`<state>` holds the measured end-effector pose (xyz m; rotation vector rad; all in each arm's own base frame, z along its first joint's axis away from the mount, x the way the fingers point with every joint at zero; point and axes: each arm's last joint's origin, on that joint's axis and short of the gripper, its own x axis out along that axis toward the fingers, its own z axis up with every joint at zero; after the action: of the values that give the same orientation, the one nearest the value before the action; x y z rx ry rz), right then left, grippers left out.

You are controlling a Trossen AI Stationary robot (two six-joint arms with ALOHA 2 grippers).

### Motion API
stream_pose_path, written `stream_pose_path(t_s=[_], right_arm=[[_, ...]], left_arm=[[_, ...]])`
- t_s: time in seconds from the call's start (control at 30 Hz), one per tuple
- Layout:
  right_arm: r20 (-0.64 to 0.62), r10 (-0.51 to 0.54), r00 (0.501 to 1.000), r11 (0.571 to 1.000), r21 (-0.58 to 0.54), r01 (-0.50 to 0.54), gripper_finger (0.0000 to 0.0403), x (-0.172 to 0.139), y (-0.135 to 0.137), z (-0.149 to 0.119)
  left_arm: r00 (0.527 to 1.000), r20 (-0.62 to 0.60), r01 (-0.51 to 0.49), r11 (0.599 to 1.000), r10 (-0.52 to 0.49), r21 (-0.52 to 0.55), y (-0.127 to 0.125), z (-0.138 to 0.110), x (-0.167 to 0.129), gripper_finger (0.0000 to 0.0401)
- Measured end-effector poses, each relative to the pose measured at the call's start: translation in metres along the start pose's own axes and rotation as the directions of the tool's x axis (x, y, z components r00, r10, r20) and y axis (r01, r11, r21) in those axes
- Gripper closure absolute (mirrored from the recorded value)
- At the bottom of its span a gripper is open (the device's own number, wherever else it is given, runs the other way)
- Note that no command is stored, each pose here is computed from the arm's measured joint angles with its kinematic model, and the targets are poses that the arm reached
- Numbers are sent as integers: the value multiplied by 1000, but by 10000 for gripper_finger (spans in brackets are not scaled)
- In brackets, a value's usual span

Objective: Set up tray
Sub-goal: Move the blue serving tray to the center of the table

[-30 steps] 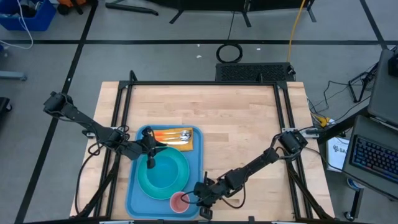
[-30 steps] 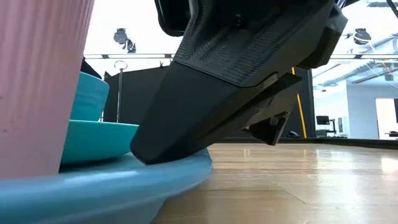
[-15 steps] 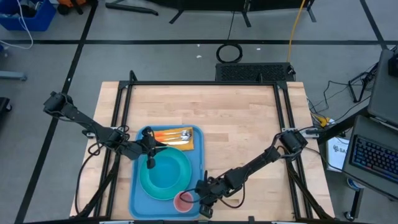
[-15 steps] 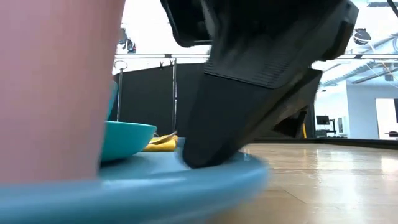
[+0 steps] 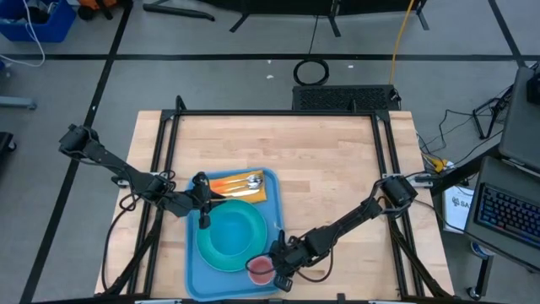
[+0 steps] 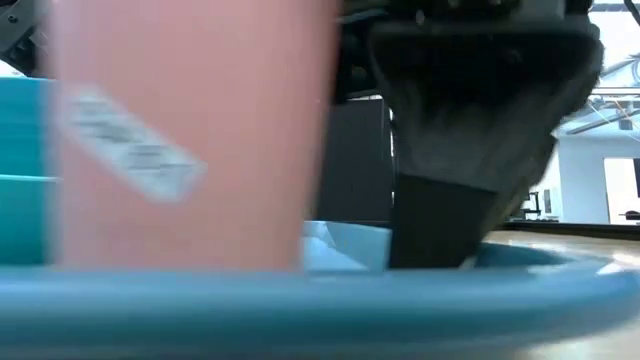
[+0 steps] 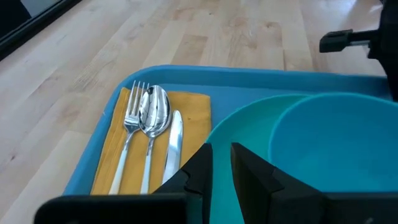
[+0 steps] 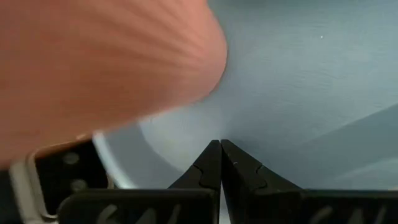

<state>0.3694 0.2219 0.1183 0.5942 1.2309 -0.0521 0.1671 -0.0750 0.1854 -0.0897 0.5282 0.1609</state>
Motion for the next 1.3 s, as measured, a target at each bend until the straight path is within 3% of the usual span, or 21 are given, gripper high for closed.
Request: stream_pose_path(t_s=[0.57, 1.3], right_arm=[[7, -134, 991, 991, -16, 134, 403, -25, -6, -4], [-32, -155, 987, 978, -149, 149, 403, -29, -8, -5]], left_arm=[[1000, 0, 2, 1000, -2, -1, 0, 0, 0, 339], [1000, -1, 2, 1000, -2, 0, 0, 0, 0, 339]])
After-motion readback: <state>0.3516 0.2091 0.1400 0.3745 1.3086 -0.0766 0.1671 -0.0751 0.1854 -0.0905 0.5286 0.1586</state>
